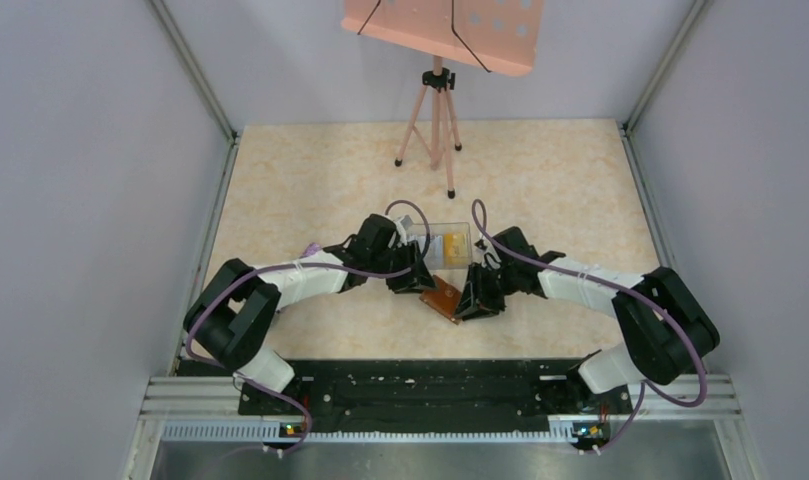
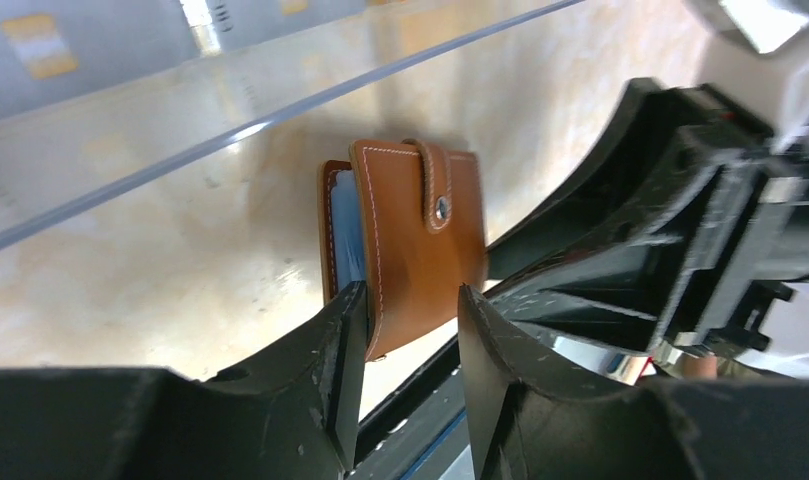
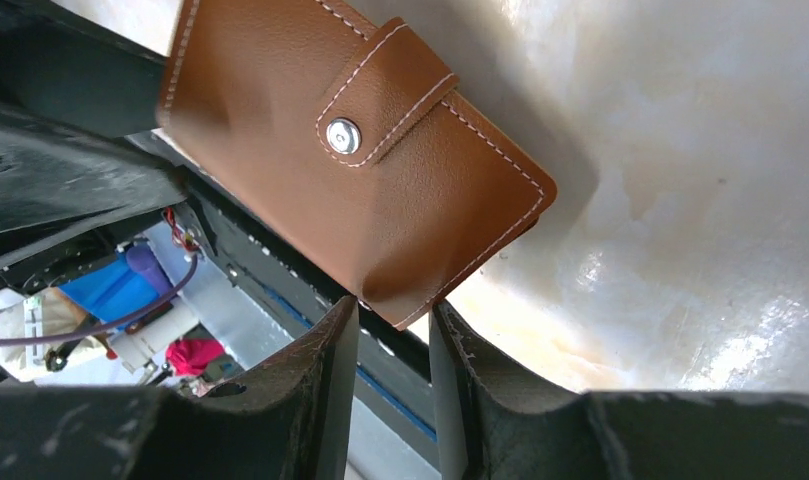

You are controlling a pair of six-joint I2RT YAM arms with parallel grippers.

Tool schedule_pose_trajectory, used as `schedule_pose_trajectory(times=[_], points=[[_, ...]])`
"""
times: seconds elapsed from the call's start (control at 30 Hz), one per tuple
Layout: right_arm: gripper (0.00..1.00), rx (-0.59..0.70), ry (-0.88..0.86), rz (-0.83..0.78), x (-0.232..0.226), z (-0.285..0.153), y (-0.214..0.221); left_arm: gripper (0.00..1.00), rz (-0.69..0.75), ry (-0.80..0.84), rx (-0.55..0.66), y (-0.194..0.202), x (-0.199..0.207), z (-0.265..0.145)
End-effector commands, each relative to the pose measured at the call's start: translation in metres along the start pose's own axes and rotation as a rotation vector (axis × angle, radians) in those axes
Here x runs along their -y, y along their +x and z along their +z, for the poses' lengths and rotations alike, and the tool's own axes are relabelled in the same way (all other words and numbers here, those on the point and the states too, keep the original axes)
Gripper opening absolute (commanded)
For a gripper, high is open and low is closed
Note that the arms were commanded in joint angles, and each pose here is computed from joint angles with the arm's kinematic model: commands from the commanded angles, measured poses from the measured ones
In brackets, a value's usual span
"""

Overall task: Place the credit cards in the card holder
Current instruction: Pick up the card holder from the center of the board.

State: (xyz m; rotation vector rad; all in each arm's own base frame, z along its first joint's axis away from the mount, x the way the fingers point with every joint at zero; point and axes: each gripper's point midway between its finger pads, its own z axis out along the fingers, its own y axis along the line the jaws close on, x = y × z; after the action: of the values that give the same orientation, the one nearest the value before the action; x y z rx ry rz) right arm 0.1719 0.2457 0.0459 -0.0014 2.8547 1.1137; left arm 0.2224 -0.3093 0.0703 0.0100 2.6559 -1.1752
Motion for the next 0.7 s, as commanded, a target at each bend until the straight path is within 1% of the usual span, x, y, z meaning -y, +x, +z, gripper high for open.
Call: schedule_pose_trajectory(times=[0.0,0.13,0.23,0.3,0.33,0.37,0.4,0.47,0.53,0.67], points=[[0.31,0.092,-0.224,-0.144,-0.069,-0.021,-0.031,0.41,0.044,0.248,-0.073,0.013,0.060,-0.013],[0.31,0.091,-0.229,-0.157,-0.071,-0.028,-0.027,0.40,0.040,0.254,-0.108,0.020,0.057,-0.013],[0.31,0.080,-0.220,-0.169,-0.070,-0.032,-0.023,0.37,0.030,0.271,-0.137,0.026,0.057,-0.013],[0.32,0.077,-0.216,-0.180,-0.071,-0.035,-0.022,0.27,0.025,0.282,-0.144,0.027,0.059,-0.014],[0.32,0.080,-0.214,-0.183,-0.071,-0.037,-0.023,0.19,0.023,0.281,-0.142,0.026,0.059,-0.014],[0.33,0.085,-0.213,-0.187,-0.073,-0.039,-0.023,0.08,0.022,0.279,-0.137,0.025,0.060,-0.015],[0.33,0.093,-0.214,-0.190,-0.075,-0.042,-0.025,0.00,0.022,0.272,-0.131,0.024,0.060,-0.016],[0.34,0.114,-0.204,-0.188,-0.078,-0.049,-0.030,0.00,0.028,0.265,-0.117,0.020,0.064,-0.018],[0.39,0.146,-0.171,-0.182,-0.078,-0.059,-0.036,0.00,0.040,0.255,-0.091,0.014,0.069,-0.023],[0.57,0.226,-0.126,-0.129,-0.072,-0.086,-0.050,0.00,0.060,0.215,0.012,-0.005,0.081,-0.040]])
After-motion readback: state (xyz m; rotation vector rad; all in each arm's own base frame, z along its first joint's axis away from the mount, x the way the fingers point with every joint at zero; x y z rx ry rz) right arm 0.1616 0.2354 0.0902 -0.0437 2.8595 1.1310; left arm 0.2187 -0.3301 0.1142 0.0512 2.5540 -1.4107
